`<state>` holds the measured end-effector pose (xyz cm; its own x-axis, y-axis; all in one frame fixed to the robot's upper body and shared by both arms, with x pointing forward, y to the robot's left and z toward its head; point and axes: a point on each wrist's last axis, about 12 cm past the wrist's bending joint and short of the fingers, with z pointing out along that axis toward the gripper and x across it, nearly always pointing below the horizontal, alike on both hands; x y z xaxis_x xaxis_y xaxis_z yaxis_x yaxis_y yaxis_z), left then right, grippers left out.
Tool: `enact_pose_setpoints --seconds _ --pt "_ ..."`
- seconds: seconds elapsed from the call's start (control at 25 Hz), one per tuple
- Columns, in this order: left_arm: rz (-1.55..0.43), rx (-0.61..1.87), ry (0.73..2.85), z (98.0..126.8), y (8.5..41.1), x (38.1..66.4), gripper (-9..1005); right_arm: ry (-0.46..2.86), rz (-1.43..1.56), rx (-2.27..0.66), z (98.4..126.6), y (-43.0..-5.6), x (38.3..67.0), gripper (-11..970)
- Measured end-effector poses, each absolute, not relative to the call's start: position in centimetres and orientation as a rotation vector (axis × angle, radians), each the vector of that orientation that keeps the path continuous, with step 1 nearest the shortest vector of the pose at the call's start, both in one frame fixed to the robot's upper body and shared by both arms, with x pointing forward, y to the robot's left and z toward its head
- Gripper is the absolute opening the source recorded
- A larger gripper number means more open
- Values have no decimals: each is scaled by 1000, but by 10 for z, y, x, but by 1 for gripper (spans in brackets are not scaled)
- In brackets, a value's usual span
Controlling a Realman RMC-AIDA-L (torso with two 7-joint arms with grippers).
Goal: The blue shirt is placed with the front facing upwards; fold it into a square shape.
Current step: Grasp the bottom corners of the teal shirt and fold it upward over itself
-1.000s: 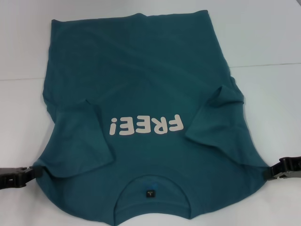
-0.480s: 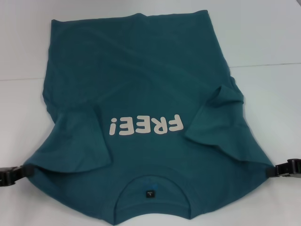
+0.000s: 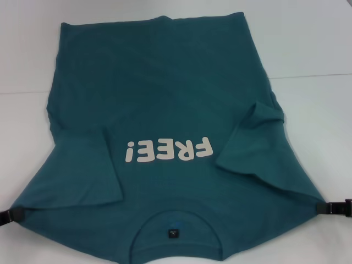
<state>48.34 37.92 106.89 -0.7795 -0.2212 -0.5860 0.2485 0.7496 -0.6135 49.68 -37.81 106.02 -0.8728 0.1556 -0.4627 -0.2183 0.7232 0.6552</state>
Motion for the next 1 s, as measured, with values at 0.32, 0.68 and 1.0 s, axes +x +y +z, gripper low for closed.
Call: enact_pose_setpoints --seconds 0.32,0.68,1.0 --pt "-995 22 2279 1070 381 467 -1 2361 1023 -59 1051 -390 465 34" --pt "-1099 33 2274 1067 377 447 -1 2275 1014 -62 1049 -409 426 34" --pt "-1143 4 2232 1063 378 429 -1 2282 1004 -50 1052 -424 405 34"
